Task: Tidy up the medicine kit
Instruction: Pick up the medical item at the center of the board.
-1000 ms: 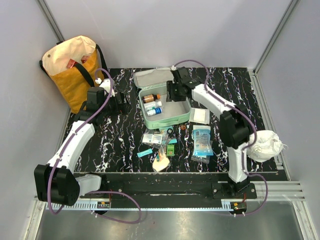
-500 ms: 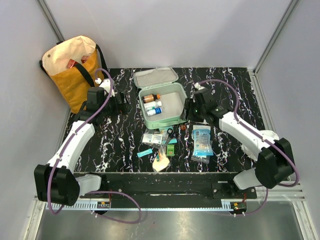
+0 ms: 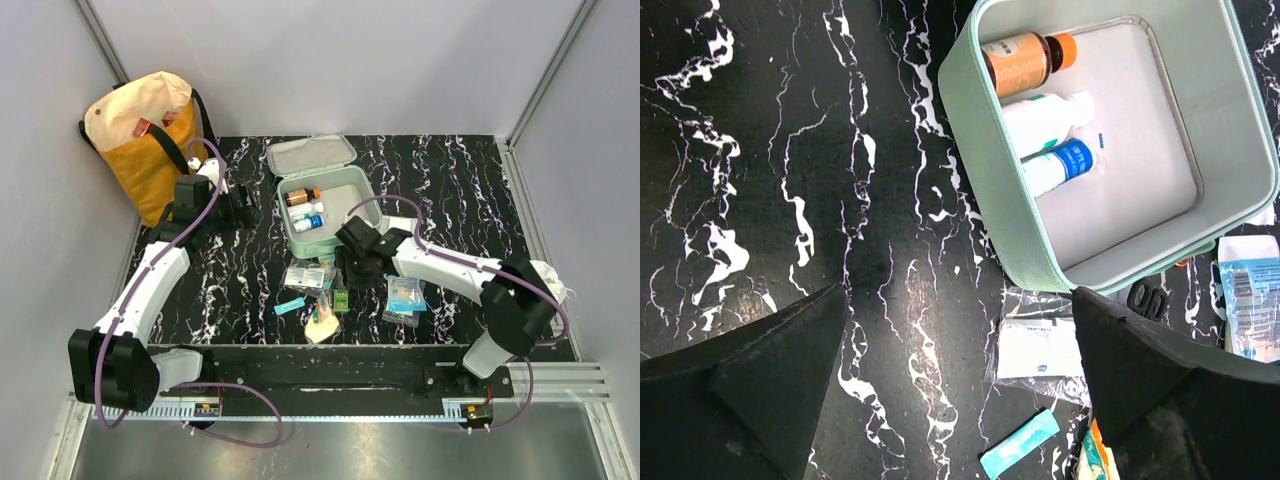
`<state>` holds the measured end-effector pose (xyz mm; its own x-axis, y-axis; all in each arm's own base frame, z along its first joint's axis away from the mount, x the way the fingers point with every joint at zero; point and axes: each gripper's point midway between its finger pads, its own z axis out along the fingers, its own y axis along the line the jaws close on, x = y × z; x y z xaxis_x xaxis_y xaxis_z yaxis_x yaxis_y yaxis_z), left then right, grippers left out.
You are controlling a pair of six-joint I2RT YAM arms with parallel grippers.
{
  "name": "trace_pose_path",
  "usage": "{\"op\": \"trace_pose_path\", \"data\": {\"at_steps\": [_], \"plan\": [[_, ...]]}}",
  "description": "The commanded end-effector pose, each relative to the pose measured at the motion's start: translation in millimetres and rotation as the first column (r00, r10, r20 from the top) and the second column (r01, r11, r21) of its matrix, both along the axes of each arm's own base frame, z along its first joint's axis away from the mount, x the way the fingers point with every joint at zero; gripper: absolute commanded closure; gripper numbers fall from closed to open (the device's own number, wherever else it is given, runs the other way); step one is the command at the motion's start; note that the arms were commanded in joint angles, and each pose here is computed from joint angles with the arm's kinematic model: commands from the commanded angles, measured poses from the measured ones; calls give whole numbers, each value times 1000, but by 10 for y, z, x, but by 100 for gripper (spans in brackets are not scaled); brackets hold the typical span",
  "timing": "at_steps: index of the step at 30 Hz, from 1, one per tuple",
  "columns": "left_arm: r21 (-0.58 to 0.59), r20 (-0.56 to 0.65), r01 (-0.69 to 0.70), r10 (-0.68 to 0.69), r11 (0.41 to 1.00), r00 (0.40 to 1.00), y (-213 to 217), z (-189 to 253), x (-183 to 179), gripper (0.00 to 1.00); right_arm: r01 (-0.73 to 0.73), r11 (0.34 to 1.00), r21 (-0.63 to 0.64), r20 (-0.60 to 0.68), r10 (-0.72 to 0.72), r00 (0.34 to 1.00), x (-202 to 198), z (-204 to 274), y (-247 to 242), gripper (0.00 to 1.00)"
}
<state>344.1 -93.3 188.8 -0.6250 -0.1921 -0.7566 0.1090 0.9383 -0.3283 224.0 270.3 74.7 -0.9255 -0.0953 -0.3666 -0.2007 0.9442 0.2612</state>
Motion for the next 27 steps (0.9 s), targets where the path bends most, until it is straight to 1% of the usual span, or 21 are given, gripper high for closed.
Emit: {"op": "trace_pose_path", "data": {"at_steps": [1,5,9,19,22,24,27], "plan": [[-33,37,-15,16,999,999,-13,77,17,1,-22,999,-48,-10,22,1000,-96,-18,130,39],[-45,30,3,-2,999,1000,-54,81,2,1,-33,997,-74,-25,32,999,-152,-68,165,37],[-42,43,-5,7,999,999,-33,106,3,1,-46,995,-88,-46,42,998,-173,-145,180,37],[-42,48,-5,7,999,999,-30,121,-20,1,-95,985,-143,-77,85,993,-132,-369,220,36],[-44,52,-4,7,999,999,-35,127,-29,1,-93,977,-192,-82,79,994,-116,-461,155,36],[-46,48,-2,4,999,999,-37,121,-31,1,-99,974,-203,-82,84,993,-117,-499,140,36],[-42,51,-3,5,999,999,-31,128,-30,1,-80,967,-244,-56,68,996,-95,-515,19,37]]}}
